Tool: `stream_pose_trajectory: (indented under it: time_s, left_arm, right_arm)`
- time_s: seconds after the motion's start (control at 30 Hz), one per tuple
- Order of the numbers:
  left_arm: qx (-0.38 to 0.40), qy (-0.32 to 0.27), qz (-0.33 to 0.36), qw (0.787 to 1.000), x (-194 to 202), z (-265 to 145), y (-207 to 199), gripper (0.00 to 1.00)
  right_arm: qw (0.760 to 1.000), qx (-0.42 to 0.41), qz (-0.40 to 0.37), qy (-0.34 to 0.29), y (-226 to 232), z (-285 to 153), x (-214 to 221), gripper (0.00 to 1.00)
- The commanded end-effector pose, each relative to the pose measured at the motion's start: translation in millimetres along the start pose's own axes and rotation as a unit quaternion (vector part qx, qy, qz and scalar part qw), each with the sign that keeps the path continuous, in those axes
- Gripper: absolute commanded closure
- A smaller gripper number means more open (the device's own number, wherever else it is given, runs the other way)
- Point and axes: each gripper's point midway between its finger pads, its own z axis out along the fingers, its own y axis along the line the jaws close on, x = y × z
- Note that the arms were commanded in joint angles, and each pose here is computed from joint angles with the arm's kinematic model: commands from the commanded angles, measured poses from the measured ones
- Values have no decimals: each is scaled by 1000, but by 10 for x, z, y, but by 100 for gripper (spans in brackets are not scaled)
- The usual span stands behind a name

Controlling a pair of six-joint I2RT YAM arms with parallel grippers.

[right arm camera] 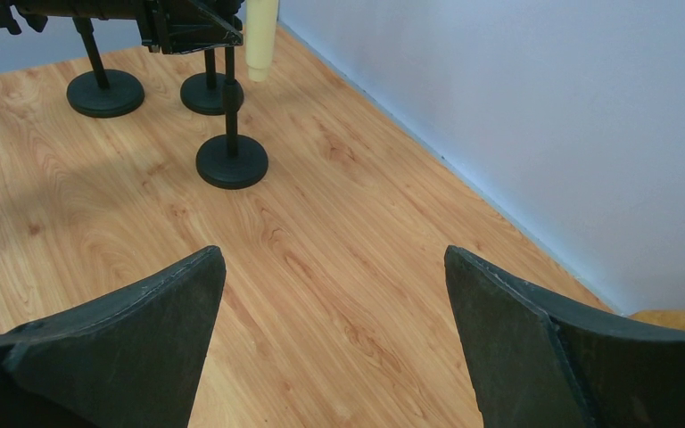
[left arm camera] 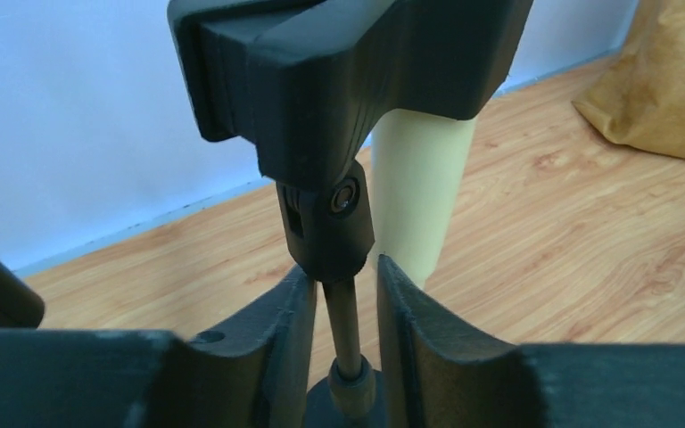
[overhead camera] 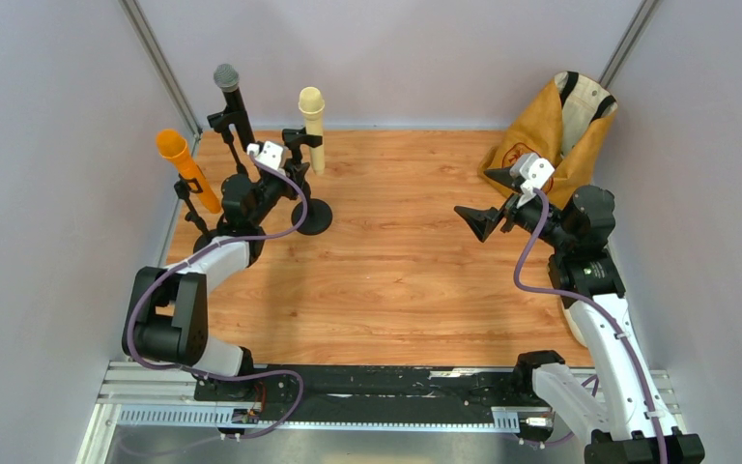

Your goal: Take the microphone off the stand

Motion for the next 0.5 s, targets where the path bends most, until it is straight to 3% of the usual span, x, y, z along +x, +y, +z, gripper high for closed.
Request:
stream_pose_trajectory:
  time_s: [0.0,0.27,0.47]
  left_arm:
    - [38,-25,2,999,-105,42,-122,66]
    - [49,-27,-5,998,-95,58,-161,96]
    - [56,-34,-22,998,-180,51,-196,100]
  right_arm:
    - [1000,-16,-20,-16,34,19,-78,0]
    - [1000,-18,-20,-16,45,19,-68,0]
    - [999,-21,-19,-16,54,22,-60,0]
